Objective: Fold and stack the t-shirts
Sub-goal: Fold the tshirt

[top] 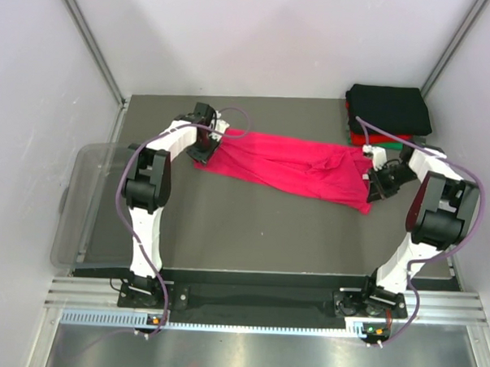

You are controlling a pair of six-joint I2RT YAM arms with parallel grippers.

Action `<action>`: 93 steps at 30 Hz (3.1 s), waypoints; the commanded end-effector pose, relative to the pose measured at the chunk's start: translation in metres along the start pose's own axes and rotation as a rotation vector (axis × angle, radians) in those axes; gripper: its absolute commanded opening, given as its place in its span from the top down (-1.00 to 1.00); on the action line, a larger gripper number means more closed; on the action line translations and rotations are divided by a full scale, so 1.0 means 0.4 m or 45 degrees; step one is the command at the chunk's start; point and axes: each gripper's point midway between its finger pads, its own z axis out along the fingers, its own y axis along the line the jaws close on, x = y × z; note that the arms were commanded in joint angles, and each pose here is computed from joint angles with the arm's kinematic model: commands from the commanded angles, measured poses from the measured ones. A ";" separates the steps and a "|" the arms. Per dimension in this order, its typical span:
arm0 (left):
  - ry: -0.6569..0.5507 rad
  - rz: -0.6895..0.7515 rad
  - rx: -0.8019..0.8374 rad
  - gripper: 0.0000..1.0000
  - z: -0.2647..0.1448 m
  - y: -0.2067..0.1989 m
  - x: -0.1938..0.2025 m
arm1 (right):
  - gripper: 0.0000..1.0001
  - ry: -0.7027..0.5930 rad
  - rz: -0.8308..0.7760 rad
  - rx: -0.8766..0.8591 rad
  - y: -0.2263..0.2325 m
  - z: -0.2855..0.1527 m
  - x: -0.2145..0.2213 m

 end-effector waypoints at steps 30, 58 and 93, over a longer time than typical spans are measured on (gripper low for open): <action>-0.170 -0.075 0.004 0.51 -0.079 0.051 -0.148 | 0.40 -0.199 -0.273 -0.040 0.115 -0.064 -0.256; 0.017 -0.086 -0.009 0.64 -0.036 0.014 0.065 | 0.14 -0.085 -0.405 -0.063 0.115 0.170 -0.436; -0.279 -0.009 -0.183 0.10 -0.268 0.064 0.025 | 0.05 -0.378 -0.411 0.441 0.051 0.079 -0.658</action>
